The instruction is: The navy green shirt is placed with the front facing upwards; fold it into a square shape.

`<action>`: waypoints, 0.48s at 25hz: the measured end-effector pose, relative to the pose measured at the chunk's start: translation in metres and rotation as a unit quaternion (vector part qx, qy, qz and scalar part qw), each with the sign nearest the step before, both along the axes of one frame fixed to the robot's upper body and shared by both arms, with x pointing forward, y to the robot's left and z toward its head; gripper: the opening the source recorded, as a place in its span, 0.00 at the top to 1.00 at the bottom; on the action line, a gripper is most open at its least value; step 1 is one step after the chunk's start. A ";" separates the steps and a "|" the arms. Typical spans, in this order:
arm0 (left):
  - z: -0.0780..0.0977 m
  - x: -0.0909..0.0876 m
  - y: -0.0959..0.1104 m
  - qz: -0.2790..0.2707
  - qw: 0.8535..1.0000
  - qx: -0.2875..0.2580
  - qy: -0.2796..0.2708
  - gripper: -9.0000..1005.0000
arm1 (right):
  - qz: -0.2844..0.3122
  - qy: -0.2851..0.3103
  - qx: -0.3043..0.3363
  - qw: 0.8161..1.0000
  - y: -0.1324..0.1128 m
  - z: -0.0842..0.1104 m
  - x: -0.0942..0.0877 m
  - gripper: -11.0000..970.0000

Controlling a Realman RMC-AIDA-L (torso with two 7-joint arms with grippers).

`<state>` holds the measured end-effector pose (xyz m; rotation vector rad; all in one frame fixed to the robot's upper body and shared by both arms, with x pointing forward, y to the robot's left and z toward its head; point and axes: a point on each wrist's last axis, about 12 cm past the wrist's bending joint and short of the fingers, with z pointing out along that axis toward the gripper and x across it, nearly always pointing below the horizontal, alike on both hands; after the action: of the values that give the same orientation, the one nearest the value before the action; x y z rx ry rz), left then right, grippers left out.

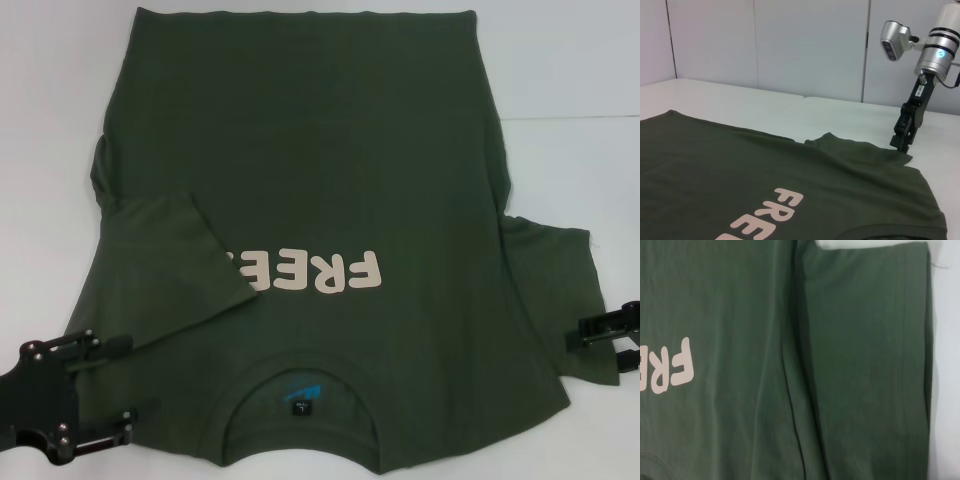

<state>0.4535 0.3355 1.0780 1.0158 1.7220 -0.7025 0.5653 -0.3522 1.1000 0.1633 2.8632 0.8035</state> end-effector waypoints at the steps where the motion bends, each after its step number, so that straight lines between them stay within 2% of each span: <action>1: 0.000 0.000 0.000 0.000 1.000 0.000 0.000 0.26 | 0.000 0.000 0.000 1.000 0.000 0.000 0.000 0.06; 12: 0.000 0.000 0.000 0.000 1.000 0.000 0.000 0.27 | -0.001 0.000 0.005 1.000 0.002 -0.002 0.000 0.06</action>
<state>0.4534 0.3353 1.0779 1.0168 1.7226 -0.7028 0.5654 -0.3499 1.0977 0.1671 2.8594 0.8163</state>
